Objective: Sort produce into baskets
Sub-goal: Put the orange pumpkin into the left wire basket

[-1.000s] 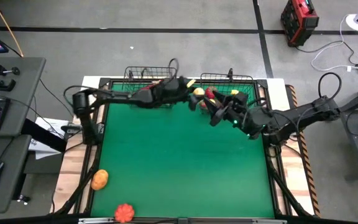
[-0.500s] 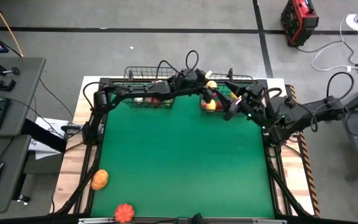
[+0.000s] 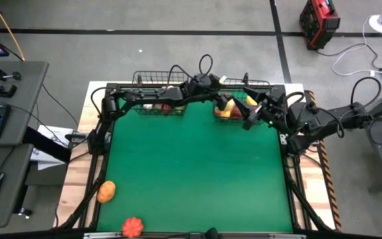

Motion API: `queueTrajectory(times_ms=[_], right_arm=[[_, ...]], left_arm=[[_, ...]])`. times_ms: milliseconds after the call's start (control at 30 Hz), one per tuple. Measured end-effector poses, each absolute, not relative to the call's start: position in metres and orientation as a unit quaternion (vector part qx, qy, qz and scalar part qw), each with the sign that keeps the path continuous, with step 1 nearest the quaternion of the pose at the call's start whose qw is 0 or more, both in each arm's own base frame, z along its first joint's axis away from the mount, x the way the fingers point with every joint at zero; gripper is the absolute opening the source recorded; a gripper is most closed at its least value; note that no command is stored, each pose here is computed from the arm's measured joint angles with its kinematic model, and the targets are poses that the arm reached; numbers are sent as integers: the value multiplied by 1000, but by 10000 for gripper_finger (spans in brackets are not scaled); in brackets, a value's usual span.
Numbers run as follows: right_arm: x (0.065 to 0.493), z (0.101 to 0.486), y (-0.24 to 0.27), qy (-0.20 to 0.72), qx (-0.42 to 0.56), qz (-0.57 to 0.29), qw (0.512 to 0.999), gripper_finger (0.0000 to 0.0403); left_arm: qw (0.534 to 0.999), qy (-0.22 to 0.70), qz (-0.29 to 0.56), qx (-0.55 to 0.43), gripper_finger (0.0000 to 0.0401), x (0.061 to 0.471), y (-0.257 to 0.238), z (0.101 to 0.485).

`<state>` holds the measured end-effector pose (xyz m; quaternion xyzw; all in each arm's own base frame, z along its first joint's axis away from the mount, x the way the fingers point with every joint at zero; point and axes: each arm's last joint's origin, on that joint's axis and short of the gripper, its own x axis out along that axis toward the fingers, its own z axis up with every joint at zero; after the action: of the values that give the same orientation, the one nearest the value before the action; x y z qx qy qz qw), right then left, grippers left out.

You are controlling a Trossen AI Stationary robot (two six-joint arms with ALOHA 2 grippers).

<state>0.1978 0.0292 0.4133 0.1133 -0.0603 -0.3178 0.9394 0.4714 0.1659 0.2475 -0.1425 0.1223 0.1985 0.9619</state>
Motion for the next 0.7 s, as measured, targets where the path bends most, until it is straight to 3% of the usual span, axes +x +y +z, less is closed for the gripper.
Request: queueTrajectory(times_ms=[167, 400, 567, 700], right_arm=[[198, 413, 29, -57, 103, -314, 942, 296], [198, 411, 29, -46, 95, -315, 943, 296], [197, 403, 30, -12, 93, -317, 944, 296], [196, 394, 29, 19, 97, -322, 941, 296]], left_arm=[[960, 143, 189, -152, 395, 471, 159, 246], [943, 219, 93, -233, 397, 456, 145, 258], [924, 304, -23, -230, 397, 449, 106, 260], [900, 396, -47, -175, 397, 442, 54, 255]])
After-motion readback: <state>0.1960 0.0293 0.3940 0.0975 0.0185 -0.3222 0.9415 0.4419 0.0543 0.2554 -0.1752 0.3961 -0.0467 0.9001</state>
